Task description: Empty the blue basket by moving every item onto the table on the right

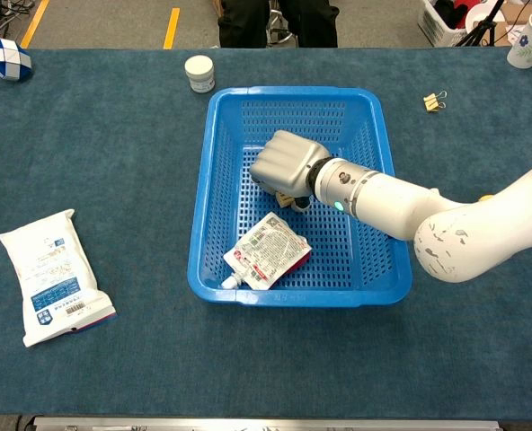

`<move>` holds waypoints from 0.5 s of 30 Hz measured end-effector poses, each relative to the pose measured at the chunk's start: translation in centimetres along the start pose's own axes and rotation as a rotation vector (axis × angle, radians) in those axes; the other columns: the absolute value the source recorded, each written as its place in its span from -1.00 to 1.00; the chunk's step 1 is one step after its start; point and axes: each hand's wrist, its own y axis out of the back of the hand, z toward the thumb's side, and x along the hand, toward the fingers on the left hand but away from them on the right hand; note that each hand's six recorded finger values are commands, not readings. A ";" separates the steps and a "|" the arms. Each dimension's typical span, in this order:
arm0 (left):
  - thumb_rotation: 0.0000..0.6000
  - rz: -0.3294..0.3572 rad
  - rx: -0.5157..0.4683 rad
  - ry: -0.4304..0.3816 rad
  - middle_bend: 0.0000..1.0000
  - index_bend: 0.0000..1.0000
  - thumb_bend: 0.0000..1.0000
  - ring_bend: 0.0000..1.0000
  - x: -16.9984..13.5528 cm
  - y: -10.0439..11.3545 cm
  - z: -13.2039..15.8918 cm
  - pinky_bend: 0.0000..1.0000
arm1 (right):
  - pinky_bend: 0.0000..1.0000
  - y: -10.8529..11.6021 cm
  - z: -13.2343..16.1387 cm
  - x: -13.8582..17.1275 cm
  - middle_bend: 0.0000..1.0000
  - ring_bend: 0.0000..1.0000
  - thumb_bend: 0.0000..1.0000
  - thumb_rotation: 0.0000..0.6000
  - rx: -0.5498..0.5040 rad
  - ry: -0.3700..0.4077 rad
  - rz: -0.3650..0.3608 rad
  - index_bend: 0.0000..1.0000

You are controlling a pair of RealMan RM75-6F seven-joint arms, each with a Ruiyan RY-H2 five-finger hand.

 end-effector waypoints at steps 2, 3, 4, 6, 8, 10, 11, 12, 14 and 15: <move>1.00 -0.002 -0.001 0.000 -0.46 -0.22 -0.40 -0.49 0.0 0.0 0.0 -0.75 | 0.13 0.0 0.1 -0.1 -0.02 -0.18 -0.55 1.00 -0.002 -0.001 -0.003 0.01; 1.00 -0.004 -0.001 0.000 -0.46 -0.22 -0.40 -0.49 0.0 0.0 0.0 -0.75 | 0.13 0.1 0.1 -0.1 -0.01 -0.17 -0.53 1.00 -0.003 -0.001 -0.004 0.02; 1.00 -0.004 -0.001 0.000 -0.46 -0.22 -0.40 -0.49 0.1 -0.1 -0.1 -0.75 | 0.13 0.1 0.1 -0.1 -0.01 -0.17 -0.52 1.00 -0.002 -0.002 -0.007 0.04; 1.00 -0.005 -0.002 0.001 -0.46 -0.22 -0.40 -0.49 0.1 -0.1 -0.1 -0.75 | 0.13 0.1 0.1 -0.1 0.01 -0.15 -0.50 1.00 -0.003 -0.003 -0.012 0.07; 1.00 -0.006 -0.002 0.001 -0.46 -0.22 -0.40 -0.49 0.1 -0.1 -0.1 -0.76 | 0.13 0.1 0.1 0.0 0.02 -0.14 -0.48 1.00 -0.001 -0.003 -0.015 0.09; 1.00 -0.007 -0.004 -0.001 -0.46 -0.22 -0.40 -0.49 0.2 -0.2 -0.1 -0.76 | 0.13 0.1 0.1 0.0 0.02 -0.14 -0.47 1.00 -0.002 -0.004 -0.016 0.10; 1.00 -0.008 -0.004 -0.001 -0.46 -0.22 -0.40 -0.50 0.2 -0.2 -0.1 -0.76 | 0.13 0.2 0.1 0.0 0.02 -0.14 -0.47 1.00 -0.005 -0.005 -0.017 0.10; 1.00 -0.008 -0.005 -0.002 -0.46 -0.22 -0.40 -0.50 0.2 -0.2 -0.1 -0.76 | 0.13 0.3 0.1 0.0 0.03 -0.14 -0.47 1.00 -0.006 -0.007 -0.020 0.11; 1.00 -0.007 -0.005 -0.002 -0.46 -0.22 -0.40 -0.50 0.3 -0.2 -0.1 -0.76 | 0.13 0.5 -0.1 0.1 0.03 -0.13 -0.47 1.00 -0.013 -0.011 -0.027 0.11; 1.00 -0.008 -0.005 -0.002 -0.46 -0.22 -0.40 -0.50 0.3 -0.2 -0.1 -0.76 | 0.13 0.7 -0.2 0.1 0.04 -0.13 -0.47 1.00 -0.018 -0.012 -0.030 0.12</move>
